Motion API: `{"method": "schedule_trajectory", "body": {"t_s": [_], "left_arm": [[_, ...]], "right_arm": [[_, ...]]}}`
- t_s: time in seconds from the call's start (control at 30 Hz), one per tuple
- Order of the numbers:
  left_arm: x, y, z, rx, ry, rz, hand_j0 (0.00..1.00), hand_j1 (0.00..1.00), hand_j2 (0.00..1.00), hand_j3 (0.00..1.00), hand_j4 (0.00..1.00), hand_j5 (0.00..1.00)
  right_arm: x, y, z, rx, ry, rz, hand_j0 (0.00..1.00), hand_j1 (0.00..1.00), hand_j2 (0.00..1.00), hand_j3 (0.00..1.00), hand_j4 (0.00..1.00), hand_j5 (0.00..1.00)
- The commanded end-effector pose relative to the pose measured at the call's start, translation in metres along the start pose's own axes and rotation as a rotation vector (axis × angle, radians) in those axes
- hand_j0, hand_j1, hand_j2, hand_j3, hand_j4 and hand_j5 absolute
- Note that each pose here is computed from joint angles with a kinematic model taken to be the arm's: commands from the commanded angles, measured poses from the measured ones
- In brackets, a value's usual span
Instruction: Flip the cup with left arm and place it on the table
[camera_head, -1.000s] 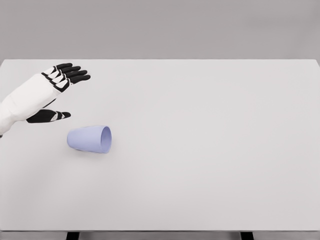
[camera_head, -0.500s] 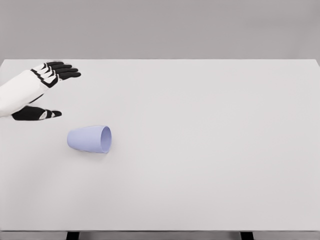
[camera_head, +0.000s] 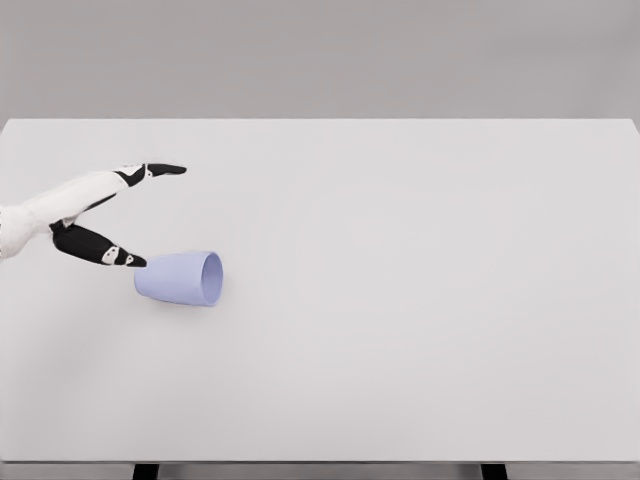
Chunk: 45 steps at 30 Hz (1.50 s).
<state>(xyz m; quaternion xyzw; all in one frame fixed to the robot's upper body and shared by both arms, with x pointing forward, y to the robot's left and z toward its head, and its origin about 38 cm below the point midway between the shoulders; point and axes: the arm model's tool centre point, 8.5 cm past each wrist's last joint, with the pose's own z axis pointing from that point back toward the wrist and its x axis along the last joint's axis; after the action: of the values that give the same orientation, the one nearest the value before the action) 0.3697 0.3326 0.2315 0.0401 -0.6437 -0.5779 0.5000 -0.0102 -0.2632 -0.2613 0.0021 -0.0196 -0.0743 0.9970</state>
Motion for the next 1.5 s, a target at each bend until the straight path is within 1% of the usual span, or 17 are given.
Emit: {"method": "schedule_trajectory", "body": {"t_s": [0.0, 0.07, 0.13, 0.17, 0.23, 0.33, 0.37, 0.47, 0.63, 0.93, 1.03, 1.07, 1.2, 1.3, 1.47], "left_arm": [[-0.007, -0.010, -0.004, -0.034, 0.067, 0.064, 1.00, 1.00, 1.00, 1.00, 1.00, 1.00], [-0.009, -0.007, 0.000, -0.043, 0.093, 0.053, 1.00, 1.00, 1.00, 1.00, 1.00, 1.00], [-0.017, -0.004, 0.000, -0.054, 0.190, 0.102, 1.00, 1.00, 1.00, 1.00, 1.00, 1.00], [-0.018, -0.007, -0.005, -0.070, 0.206, 0.112, 1.00, 1.00, 1.00, 1.00, 1.00, 1.00], [-0.014, -0.004, -0.009, -0.072, 0.199, 0.104, 1.00, 1.00, 1.00, 1.00, 1.00, 1.00], [-0.014, -0.009, -0.012, -0.088, 0.198, 0.106, 1.00, 1.00, 1.00, 1.00, 1.00, 1.00], [-0.013, -0.013, -0.015, -0.103, 0.192, 0.105, 1.00, 1.00, 1.00, 1.00, 1.00, 1.00], [-0.011, -0.020, -0.020, -0.117, 0.174, 0.110, 1.00, 1.00, 1.00, 1.00, 1.00, 1.00], [-0.011, -0.020, -0.020, -0.120, 0.173, 0.109, 1.00, 1.00, 1.00, 1.00, 1.00, 1.00], [-0.013, -0.044, -0.027, -0.184, 0.178, 0.136, 1.00, 1.00, 1.00, 1.00, 1.00, 1.00], [-0.012, -0.048, -0.030, -0.191, 0.169, 0.141, 1.00, 1.00, 1.00, 1.00, 1.00, 1.00], [-0.012, -0.054, -0.032, -0.204, 0.169, 0.148, 1.00, 1.00, 1.00, 1.00, 1.00, 1.00], [-0.012, -0.057, -0.035, -0.210, 0.172, 0.144, 1.00, 1.00, 1.00, 1.00, 1.00, 1.00], [-0.009, -0.066, -0.046, -0.203, 0.171, 0.110, 1.00, 1.00, 1.00, 1.00, 1.00, 1.00], [-0.010, -0.068, -0.047, -0.206, 0.173, 0.109, 1.00, 1.00, 1.00, 1.00, 1.00, 1.00]], "right_arm": [[0.000, 0.000, 0.000, 0.000, 0.000, 0.000, 1.00, 1.00, 1.00, 1.00, 1.00, 1.00], [0.000, 0.000, 0.000, 0.000, 0.000, 0.000, 1.00, 1.00, 1.00, 1.00, 1.00, 1.00], [0.000, 0.000, 0.000, 0.000, 0.000, 0.000, 1.00, 1.00, 1.00, 1.00, 1.00, 1.00], [0.000, 0.000, 0.000, 0.000, -0.001, -0.001, 1.00, 1.00, 1.00, 1.00, 1.00, 1.00], [0.000, 0.000, 0.000, 0.000, 0.000, 0.000, 1.00, 1.00, 1.00, 1.00, 1.00, 1.00], [0.000, 0.000, 0.000, 0.000, 0.000, 0.000, 1.00, 1.00, 1.00, 1.00, 1.00, 1.00], [0.000, 0.000, 0.000, 0.000, 0.000, 0.000, 1.00, 1.00, 1.00, 1.00, 1.00, 1.00], [0.001, 0.000, 0.000, 0.000, -0.002, 0.000, 1.00, 1.00, 1.00, 1.00, 1.00, 1.00], [0.000, 0.000, 0.000, 0.000, 0.001, 0.000, 1.00, 1.00, 1.00, 1.00, 1.00, 1.00], [0.000, 0.000, 0.000, 0.000, 0.000, 0.000, 1.00, 1.00, 1.00, 1.00, 1.00, 1.00], [0.000, 0.000, 0.000, 0.000, 0.000, 0.000, 1.00, 1.00, 1.00, 1.00, 1.00, 1.00], [0.001, 0.000, 0.000, 0.000, -0.002, 0.000, 1.00, 1.00, 1.00, 1.00, 1.00, 1.00], [0.000, 0.000, 0.000, 0.000, 0.000, 0.000, 1.00, 1.00, 1.00, 1.00, 1.00, 1.00], [0.000, 0.000, 0.000, 0.000, -0.001, -0.001, 1.00, 1.00, 1.00, 1.00, 1.00, 1.00], [0.000, 0.000, 0.000, 0.000, 0.000, 0.000, 1.00, 1.00, 1.00, 1.00, 1.00, 1.00]]}}
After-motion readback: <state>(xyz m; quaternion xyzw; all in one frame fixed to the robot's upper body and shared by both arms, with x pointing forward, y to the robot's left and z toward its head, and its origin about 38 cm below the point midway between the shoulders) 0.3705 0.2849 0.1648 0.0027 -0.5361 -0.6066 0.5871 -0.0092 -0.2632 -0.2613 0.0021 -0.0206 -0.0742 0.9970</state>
